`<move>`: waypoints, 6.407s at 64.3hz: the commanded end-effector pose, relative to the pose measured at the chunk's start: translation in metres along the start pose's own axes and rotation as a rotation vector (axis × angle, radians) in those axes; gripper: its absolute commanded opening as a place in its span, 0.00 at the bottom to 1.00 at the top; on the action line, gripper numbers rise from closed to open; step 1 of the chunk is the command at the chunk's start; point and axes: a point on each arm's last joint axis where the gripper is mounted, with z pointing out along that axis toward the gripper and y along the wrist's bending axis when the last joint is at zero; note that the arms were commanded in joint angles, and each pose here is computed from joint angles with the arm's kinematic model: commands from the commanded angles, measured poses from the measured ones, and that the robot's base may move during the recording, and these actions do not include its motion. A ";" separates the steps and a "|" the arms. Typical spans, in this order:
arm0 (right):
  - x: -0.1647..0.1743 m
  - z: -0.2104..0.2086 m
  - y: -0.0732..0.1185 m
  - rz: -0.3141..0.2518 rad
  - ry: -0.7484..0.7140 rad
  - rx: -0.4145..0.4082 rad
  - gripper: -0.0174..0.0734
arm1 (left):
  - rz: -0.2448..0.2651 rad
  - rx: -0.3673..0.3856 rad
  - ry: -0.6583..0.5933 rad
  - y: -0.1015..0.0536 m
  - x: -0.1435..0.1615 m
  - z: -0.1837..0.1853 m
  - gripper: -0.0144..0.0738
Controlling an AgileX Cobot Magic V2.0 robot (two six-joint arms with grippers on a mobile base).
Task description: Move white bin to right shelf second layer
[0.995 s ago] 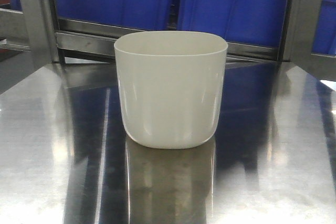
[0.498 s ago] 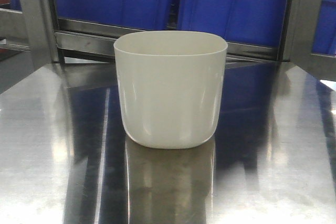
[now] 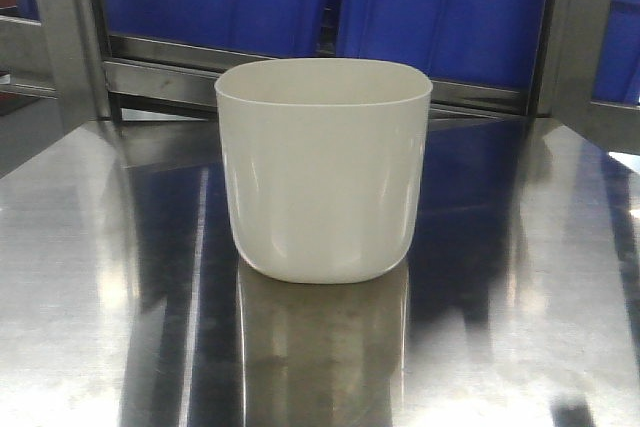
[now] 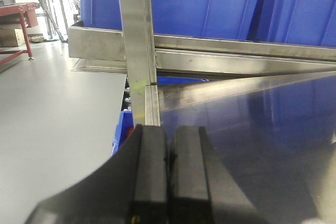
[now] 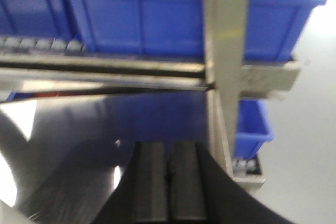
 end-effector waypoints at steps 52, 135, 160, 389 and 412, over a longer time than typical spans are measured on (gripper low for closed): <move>0.007 0.082 0.133 -0.184 0.362 -0.306 0.70 | -0.009 -0.004 -0.061 0.000 0.004 0.000 0.26; 0.060 0.114 0.145 -0.194 0.659 -0.276 0.70 | -0.009 -0.004 -0.061 0.000 0.004 0.000 0.26; 0.082 0.135 0.148 -0.207 0.729 -0.252 0.64 | -0.009 -0.004 -0.061 0.000 0.004 0.000 0.26; 0.076 -0.098 -0.009 -0.104 -0.153 -0.067 0.23 | -0.009 -0.004 -0.061 0.000 0.004 0.000 0.26; 0.076 -0.098 -0.009 -0.104 -0.153 -0.067 0.23 | -0.009 -0.004 -0.061 0.000 0.004 0.000 0.26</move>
